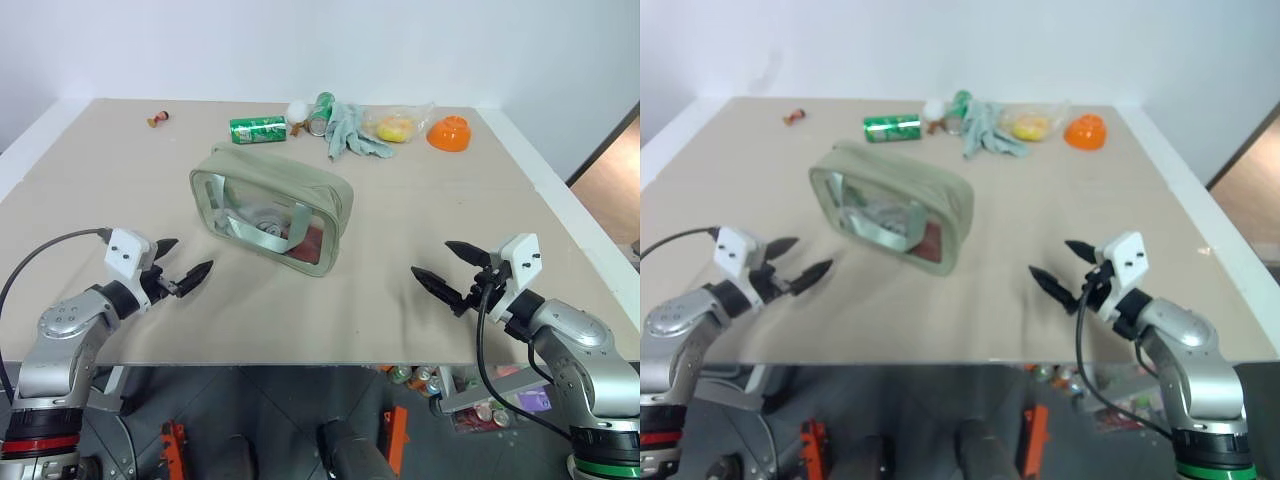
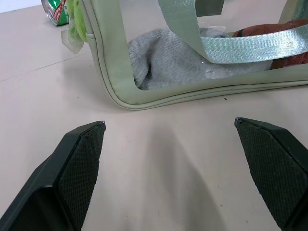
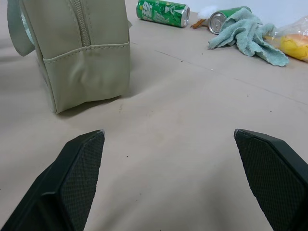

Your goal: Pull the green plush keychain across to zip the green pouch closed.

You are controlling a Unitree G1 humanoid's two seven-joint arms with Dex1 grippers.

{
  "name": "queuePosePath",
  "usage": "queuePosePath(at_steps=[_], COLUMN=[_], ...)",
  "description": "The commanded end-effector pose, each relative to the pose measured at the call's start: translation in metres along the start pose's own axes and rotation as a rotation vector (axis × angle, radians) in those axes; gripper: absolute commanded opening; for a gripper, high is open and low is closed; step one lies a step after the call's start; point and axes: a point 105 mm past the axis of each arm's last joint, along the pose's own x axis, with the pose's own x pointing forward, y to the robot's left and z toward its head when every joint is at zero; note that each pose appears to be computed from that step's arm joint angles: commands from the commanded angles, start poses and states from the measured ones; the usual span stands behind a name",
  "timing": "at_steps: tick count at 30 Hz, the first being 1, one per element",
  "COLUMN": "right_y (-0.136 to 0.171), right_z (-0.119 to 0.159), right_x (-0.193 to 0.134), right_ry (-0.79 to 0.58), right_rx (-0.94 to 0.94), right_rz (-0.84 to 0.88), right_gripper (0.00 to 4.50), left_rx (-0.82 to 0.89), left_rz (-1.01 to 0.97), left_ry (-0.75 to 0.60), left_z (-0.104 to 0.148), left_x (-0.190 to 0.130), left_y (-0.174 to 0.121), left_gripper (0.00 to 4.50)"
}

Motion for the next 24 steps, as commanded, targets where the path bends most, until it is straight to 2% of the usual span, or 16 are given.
queuePosePath(at_steps=[1, 14, 16, 21, 24], right_y=[-0.004, 0.004, 0.013, 0.059, 0.082], right_z=[0.007, 0.001, 0.009, 0.058, 0.085], right_x=[-0.006, -0.006, -0.004, 0.009, 0.025], right_ry=[-0.027, -0.030, -0.048, -0.159, -0.221], right_rx=[-0.047, -0.041, -0.059, -0.045, -0.051], right_rz=[-0.006, 0.042, 0.090, 0.261, 0.299], right_gripper=[4.48, 4.48, 4.48, 4.48, 4.48], left_rx=[0.036, -0.007, -0.004, -0.008, -0.011], left_rz=[0.005, -0.085, -0.108, -0.261, -0.360], left_ry=[-0.055, -0.109, -0.122, -0.136, -0.120], left_z=[0.015, 0.023, 0.027, 0.039, 0.043], left_x=[0.000, 0.002, 0.000, -0.009, -0.016], left_y=[0.003, -0.008, -0.010, -0.030, -0.043], left_gripper=[4.46, 4.46, 4.46, 4.46, 4.46])
